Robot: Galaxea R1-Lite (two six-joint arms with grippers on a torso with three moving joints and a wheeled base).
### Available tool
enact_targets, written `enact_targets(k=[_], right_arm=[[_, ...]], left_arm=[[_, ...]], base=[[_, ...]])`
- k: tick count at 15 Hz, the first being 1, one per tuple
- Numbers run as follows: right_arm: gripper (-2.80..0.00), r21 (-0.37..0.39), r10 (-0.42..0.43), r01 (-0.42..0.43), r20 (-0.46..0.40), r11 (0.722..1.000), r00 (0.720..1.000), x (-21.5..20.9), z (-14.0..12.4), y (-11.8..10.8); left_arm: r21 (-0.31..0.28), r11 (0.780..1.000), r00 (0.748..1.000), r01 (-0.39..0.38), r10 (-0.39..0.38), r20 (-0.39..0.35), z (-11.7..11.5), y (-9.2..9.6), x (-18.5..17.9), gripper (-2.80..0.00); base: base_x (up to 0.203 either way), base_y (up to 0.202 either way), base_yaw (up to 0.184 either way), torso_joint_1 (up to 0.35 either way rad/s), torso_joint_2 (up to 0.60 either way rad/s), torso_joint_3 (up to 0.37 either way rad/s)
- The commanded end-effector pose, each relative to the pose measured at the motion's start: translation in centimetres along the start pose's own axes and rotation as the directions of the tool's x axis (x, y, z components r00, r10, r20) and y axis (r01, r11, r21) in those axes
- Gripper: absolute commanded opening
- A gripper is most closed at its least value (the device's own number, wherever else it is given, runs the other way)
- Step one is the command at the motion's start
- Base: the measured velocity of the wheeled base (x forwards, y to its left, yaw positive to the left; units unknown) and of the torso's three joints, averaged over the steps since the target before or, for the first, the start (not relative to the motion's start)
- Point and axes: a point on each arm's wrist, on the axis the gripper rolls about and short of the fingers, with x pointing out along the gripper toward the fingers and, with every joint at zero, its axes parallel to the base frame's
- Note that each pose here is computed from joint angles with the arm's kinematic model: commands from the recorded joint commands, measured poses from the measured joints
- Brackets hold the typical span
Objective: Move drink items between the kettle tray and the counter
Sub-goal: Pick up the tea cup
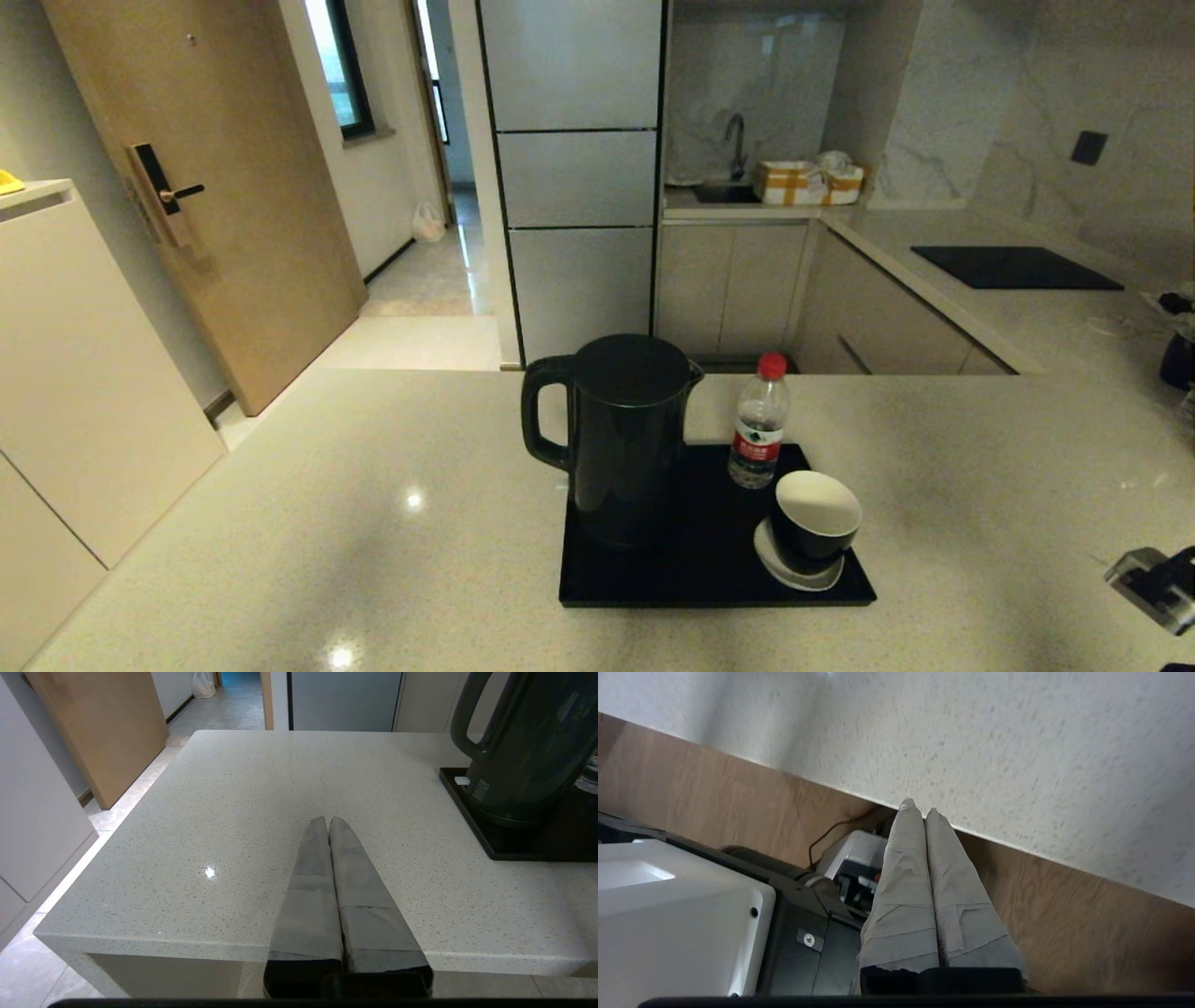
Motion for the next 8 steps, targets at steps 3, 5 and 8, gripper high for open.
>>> enact_targets(k=[3,5,8], right_arm=[[-2.80,0.013,0.008,-0.007,-0.045,1.000,0.999,2.5,0.3,-1.0],[-2.80,-0.015,0.008,-0.007,0.027,1.000,1.000,2.9,0.1,-1.1],[-2.80,-0.004,0.008,-0.008,-0.016,1.000,1.000,4.1,0.3,-1.6]], left_arm=[[0.000,1.000,1.000,-0.001,0.001,-0.001,0.0,0.0,0.0,-2.80],[-0.002,1.000,1.000,-0.001,0.001,-0.001,0.0,0.0,0.0,-2.80],[-0.001,1.000,1.000,-0.001,0.001,-0.001,0.0,0.0,0.0,-2.80]], base=[[0.000,0.000,0.000,0.000,0.00,0.000],[0.000,0.000,0.000,0.000,0.00,0.000],[0.000,0.000,0.000,0.000,0.00,0.000]])
